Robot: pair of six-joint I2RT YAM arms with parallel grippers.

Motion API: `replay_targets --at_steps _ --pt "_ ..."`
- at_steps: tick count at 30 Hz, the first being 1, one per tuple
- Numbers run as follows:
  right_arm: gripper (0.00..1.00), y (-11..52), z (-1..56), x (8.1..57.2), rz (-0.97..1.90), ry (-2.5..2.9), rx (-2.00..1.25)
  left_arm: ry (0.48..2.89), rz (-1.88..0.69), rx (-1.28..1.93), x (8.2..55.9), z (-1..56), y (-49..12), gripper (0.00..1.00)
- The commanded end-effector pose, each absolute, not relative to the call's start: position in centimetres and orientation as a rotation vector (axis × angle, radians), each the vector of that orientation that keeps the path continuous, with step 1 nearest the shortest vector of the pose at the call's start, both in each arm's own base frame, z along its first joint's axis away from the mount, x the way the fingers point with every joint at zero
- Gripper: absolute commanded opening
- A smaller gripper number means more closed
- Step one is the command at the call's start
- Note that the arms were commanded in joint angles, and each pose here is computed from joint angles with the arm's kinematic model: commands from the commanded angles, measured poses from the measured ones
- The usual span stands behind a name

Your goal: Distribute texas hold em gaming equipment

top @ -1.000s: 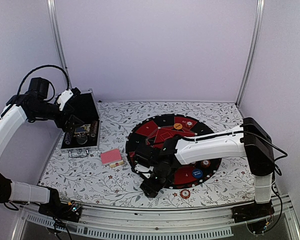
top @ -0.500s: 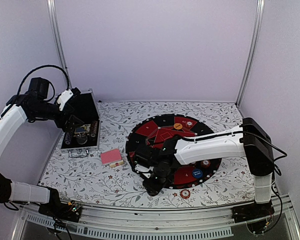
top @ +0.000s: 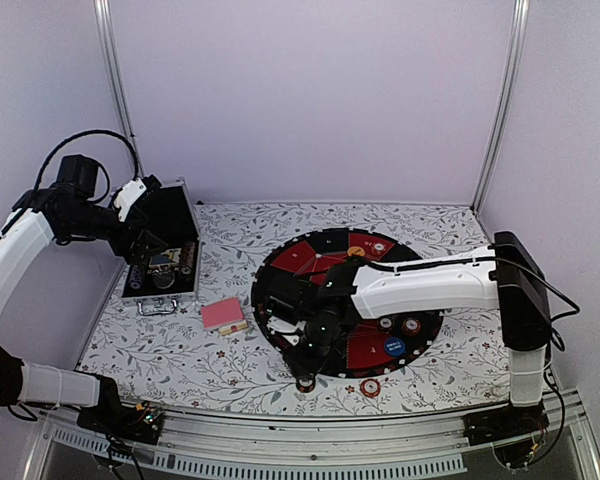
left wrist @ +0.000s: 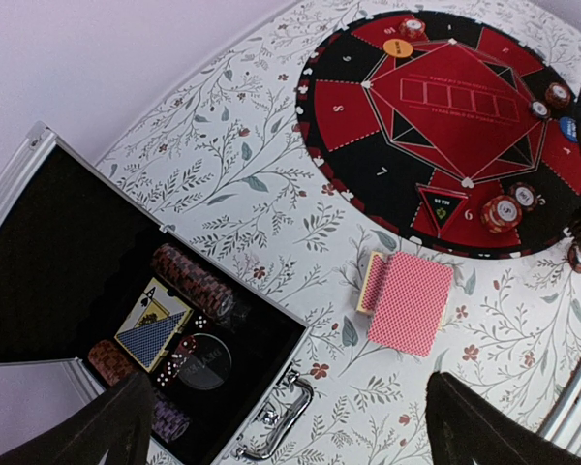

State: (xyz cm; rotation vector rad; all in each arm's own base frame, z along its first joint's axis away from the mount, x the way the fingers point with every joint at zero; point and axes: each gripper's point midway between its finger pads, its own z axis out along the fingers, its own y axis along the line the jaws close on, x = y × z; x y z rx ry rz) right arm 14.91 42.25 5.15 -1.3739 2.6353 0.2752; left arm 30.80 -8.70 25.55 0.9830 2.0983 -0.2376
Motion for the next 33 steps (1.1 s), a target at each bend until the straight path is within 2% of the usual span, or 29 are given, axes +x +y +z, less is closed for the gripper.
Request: replay_targets --at_steps 1,7,21,26,33 --pt "0.24 42.2 10.4 18.5 0.349 2.592 -1.221 2.097 -0.249 1.009 30.7 25.4 -9.1 1.0" --pt "0.23 40.3 13.3 25.6 0.332 2.577 -1.034 2.113 -0.254 1.022 30.5 24.5 -9.1 1.0" --pt "0.23 34.6 13.7 44.8 0.206 2.505 -0.633 2.214 -0.361 1.151 28.9 18.6 -12.3 1.0" --pt "0.22 34.1 10.4 48.7 0.165 2.515 -0.608 2.251 -0.373 1.203 28.5 16.1 -13.1 1.0" --pt "0.22 34.3 6.9 50.8 0.235 2.525 -0.57 2.279 -0.43 1.27 27.8 13.7 -14.4 1.0"
